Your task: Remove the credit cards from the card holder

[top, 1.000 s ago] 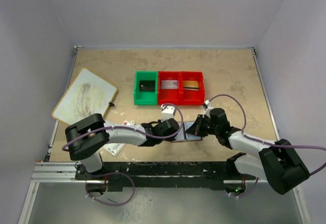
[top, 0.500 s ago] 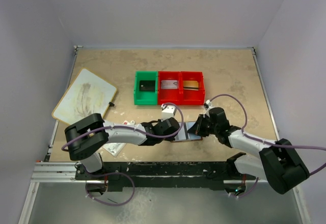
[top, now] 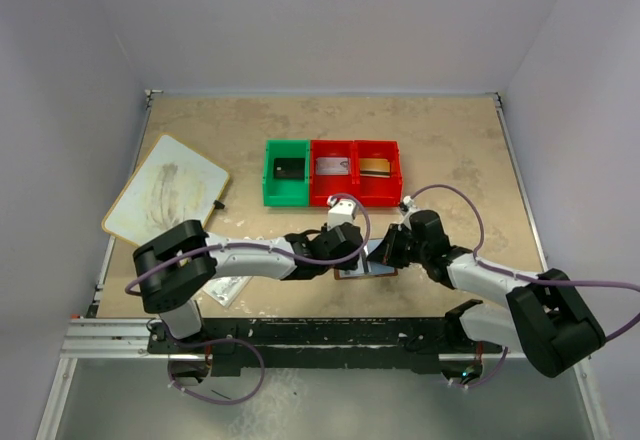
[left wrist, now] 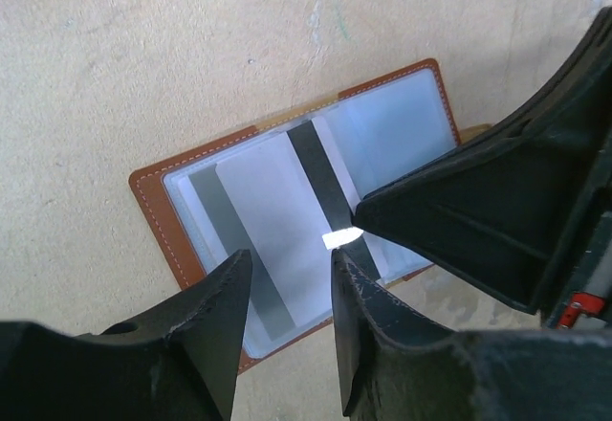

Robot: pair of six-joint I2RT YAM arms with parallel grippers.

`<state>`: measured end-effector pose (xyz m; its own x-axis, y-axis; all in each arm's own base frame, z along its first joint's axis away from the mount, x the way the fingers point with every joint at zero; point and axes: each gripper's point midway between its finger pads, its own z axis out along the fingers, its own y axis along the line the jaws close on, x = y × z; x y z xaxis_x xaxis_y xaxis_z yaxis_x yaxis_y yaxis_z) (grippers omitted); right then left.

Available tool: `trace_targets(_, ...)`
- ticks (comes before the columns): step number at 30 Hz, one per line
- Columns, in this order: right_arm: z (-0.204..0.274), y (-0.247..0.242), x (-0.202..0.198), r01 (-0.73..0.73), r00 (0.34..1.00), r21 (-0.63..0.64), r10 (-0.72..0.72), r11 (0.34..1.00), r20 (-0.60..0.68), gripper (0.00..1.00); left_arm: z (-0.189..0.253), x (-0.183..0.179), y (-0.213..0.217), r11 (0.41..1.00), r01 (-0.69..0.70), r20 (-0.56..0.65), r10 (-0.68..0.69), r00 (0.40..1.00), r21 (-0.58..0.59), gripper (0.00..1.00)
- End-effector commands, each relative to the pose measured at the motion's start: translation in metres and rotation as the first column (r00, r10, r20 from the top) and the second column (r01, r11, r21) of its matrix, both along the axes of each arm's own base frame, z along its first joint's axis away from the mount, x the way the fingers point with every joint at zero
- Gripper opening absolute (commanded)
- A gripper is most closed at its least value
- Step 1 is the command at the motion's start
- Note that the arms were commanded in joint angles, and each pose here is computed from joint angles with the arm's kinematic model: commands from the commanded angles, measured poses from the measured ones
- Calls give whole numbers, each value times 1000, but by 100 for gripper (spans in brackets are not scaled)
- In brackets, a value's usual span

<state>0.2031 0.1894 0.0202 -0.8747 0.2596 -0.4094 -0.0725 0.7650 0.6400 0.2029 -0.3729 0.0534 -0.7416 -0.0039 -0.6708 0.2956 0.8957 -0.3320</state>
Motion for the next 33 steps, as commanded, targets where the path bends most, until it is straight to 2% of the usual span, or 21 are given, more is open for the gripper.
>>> trace_targets(1,9,1,9,1,999,-4,-1,1000,33,0,-10,1,-9,1000,7,-13,-7,1000,-18,36)
trace_targets(7,9,0,8,1,1000,-6,0,1000,30,0,-42,-10,6,1000,-20,-67,19,998,-14,25)
trace_targets(14,14,4,4,-14,999,38,12,999,49,1,-54,-16,27,999,-42,-81,44,996,34,19)
trace_targets(24,14,12,4,-47,998,73,43,996,50,22,-54,-16,30,998,-39,-76,42,996,52,14)
trace_targets(33,7,18,7,-45,999,96,42,994,31,24,-54,-17,32,998,-37,-76,42,996,58,13)
